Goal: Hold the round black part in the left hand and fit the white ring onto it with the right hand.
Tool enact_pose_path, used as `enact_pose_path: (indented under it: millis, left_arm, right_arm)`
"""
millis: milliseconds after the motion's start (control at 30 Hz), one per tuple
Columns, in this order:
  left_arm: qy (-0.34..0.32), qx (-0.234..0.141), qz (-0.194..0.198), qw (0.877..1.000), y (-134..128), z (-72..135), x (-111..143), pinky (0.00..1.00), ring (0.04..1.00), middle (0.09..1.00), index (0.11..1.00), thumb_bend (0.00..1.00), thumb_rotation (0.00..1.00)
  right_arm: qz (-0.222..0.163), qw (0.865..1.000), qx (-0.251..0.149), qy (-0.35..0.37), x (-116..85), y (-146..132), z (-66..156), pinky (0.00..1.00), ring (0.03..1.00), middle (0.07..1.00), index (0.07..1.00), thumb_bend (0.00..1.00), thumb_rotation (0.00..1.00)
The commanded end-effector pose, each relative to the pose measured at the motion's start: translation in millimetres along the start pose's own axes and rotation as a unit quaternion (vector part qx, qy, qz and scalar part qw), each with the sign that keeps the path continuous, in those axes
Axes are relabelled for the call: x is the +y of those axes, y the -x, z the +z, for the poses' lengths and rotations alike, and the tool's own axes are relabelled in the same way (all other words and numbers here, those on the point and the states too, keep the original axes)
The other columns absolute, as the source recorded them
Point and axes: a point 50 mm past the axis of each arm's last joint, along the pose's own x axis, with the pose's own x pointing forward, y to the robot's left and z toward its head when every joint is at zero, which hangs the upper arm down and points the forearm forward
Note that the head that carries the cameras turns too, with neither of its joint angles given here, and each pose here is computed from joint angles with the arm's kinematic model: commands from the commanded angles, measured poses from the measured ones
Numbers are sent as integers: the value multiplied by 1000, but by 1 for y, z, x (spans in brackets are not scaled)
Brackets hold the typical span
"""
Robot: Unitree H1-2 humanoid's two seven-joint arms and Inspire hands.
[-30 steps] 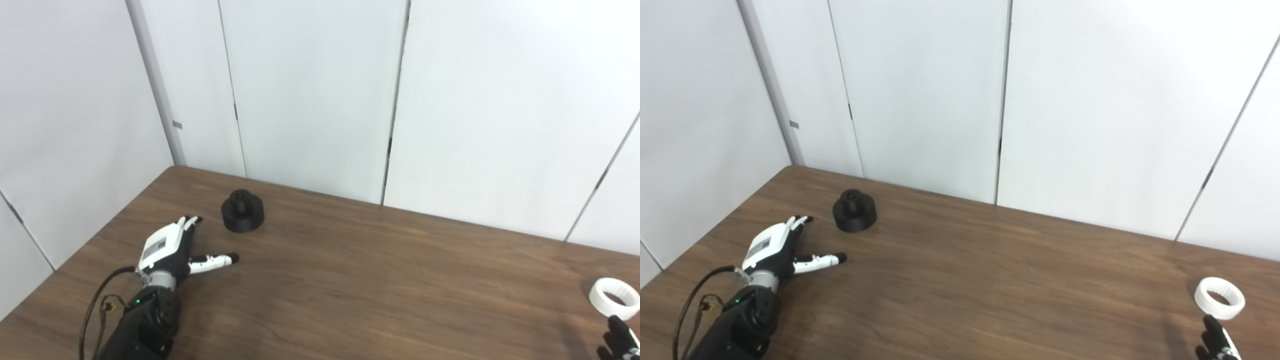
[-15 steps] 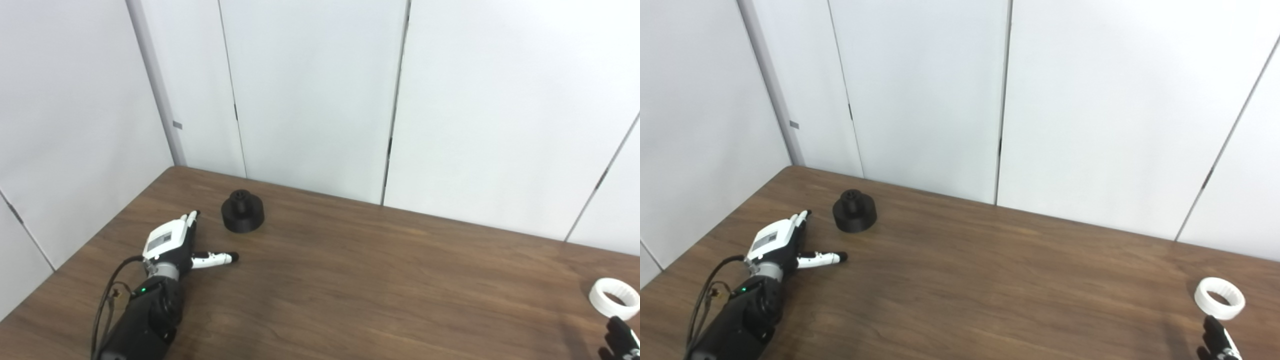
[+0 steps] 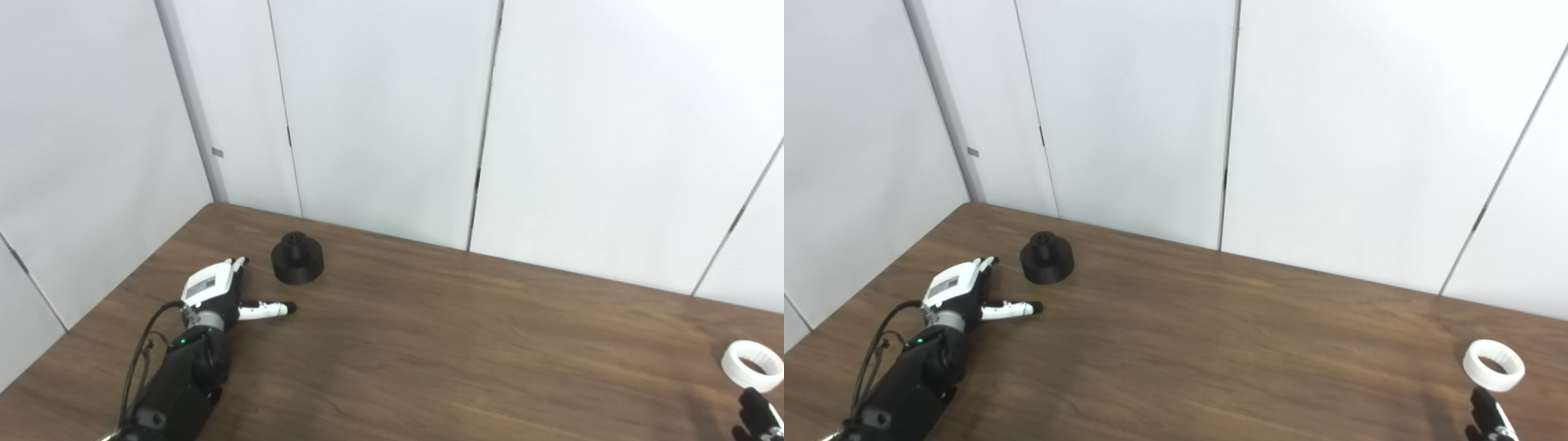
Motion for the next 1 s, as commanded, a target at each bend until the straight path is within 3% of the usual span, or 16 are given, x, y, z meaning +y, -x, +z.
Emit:
enact_pose_path:
  millis: [0, 967]
  left_arm:
    - [-19, -28, 80, 996, -25, 22, 57, 1000, 1000, 1000, 956, 1000, 651]
    - [11, -50, 53, 997, -44, 61, 48, 1000, 1000, 1000, 950, 1000, 600]
  right_arm:
    - [-26, 998, 61, -1, 2, 82, -13, 1000, 1000, 963, 927, 688, 1000]
    - [-27, 998, 58, -3, 7, 86, -13, 1000, 1000, 958, 928, 675, 1000]
